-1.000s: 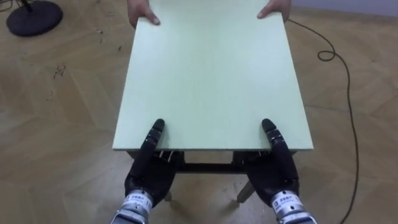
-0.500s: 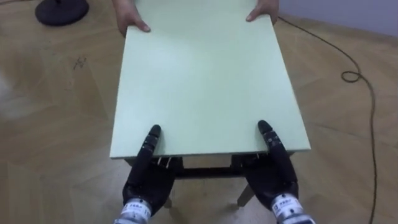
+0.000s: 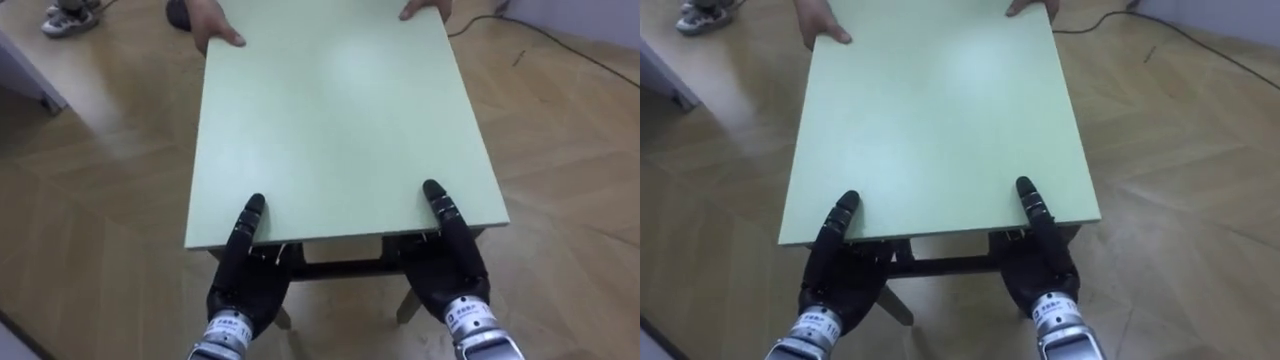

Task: Move table with human

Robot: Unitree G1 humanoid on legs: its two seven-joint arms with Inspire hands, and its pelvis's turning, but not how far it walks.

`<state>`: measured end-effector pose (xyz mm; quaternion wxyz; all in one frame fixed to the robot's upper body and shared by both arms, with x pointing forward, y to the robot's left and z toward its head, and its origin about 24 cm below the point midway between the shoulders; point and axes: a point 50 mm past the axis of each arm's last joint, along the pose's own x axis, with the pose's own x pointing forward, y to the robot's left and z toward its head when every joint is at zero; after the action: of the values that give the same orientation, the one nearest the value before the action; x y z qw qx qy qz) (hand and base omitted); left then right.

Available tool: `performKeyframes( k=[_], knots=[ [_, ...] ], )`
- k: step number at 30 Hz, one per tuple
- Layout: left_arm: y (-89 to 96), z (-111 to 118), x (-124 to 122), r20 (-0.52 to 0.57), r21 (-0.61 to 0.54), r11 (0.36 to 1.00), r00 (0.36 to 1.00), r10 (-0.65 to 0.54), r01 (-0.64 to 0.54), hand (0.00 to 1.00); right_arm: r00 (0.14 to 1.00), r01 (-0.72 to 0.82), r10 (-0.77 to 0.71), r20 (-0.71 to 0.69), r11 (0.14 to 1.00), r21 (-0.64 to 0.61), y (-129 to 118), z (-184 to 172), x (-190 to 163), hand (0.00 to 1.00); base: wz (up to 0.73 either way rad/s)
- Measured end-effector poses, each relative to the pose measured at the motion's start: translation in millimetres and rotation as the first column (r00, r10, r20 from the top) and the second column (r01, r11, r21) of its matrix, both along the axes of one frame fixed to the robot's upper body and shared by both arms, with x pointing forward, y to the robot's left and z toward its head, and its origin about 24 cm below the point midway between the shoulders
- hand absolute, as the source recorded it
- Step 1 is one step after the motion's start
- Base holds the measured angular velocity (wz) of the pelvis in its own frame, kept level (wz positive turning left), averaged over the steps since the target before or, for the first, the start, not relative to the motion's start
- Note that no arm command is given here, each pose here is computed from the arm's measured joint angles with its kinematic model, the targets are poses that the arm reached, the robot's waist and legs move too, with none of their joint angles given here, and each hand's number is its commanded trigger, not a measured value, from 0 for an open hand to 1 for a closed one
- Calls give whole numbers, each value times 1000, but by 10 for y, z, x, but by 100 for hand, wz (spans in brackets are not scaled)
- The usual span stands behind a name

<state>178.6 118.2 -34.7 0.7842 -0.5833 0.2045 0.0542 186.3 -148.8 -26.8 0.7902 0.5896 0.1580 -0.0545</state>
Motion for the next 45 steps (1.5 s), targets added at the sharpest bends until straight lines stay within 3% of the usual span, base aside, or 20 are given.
performKeyframes(
  k=[24, 45],
  knots=[
    [108, -4, -52, -5, 41, 999, 1000, -2, 2, 100, 1000, 14, -12, -24, 998, 58, 126, -72, -107, 100, 57],
    [70, -9, -55, -28, 30, 999, 1000, 14, -14, 100, 1000, -4, 4, -28, 1000, 21, 101, -52, -44, 100, 49]
  ],
)
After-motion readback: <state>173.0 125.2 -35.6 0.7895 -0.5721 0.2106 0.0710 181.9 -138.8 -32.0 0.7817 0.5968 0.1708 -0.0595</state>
